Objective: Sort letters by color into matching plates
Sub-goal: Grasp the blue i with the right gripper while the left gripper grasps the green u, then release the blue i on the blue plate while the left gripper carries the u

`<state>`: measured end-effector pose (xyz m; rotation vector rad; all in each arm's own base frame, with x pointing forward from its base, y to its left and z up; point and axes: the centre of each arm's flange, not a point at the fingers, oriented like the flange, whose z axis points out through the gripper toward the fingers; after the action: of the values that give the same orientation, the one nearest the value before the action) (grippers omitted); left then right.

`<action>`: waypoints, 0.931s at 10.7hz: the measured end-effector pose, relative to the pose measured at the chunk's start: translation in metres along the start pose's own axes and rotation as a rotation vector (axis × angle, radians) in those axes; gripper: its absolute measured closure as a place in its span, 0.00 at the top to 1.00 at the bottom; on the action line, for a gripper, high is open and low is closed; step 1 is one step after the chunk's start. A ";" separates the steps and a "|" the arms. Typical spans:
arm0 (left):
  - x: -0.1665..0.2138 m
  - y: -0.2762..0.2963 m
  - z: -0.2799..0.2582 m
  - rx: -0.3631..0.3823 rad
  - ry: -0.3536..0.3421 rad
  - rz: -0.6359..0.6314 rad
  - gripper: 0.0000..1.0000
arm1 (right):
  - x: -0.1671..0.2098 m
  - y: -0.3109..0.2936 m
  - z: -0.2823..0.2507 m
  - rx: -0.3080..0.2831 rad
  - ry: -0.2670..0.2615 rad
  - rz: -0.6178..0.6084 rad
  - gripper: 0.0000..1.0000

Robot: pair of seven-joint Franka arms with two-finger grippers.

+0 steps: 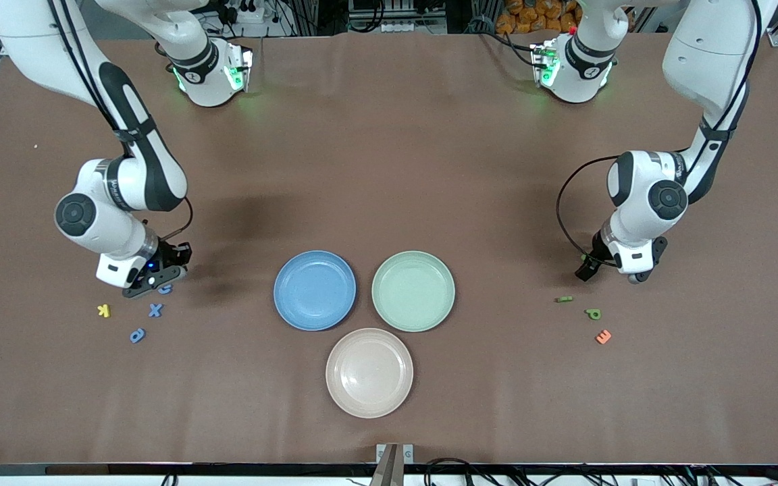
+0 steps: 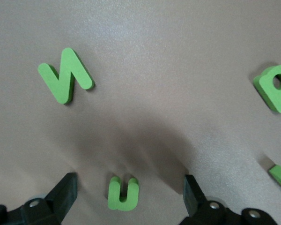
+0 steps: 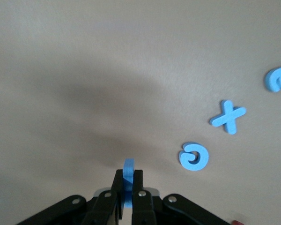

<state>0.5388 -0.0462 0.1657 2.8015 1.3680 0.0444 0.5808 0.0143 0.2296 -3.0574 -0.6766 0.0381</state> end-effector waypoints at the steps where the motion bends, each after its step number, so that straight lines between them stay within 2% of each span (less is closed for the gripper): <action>1: 0.000 0.000 0.000 0.000 0.000 0.001 1.00 | 0.012 -0.002 -0.016 0.006 0.008 0.019 0.10; 2: -0.001 0.000 0.000 0.000 0.000 0.002 1.00 | 0.024 -0.009 -0.029 0.019 0.030 0.048 0.10; 3: -0.002 0.001 0.000 0.000 -0.001 0.004 0.95 | 0.035 -0.020 -0.037 0.048 0.058 0.079 0.10; 5: -0.006 0.004 -0.005 -0.007 0.004 0.014 0.67 | 0.052 -0.050 -0.045 0.122 0.102 0.129 0.10; 7: -0.010 0.006 -0.007 -0.010 0.006 0.023 0.39 | 0.070 -0.090 -0.054 0.154 0.120 0.171 0.10; 8: -0.011 0.006 -0.010 -0.012 0.007 0.023 0.32 | 0.079 -0.114 -0.059 0.160 0.124 0.196 0.10; 10: -0.012 0.005 -0.011 -0.015 0.009 0.024 0.27 | 0.095 -0.160 -0.060 0.171 0.117 0.233 0.10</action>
<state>0.5352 -0.0583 0.1771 2.8090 1.3308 0.0677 0.6007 0.1986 0.2898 -2.9273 -0.2925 -0.0773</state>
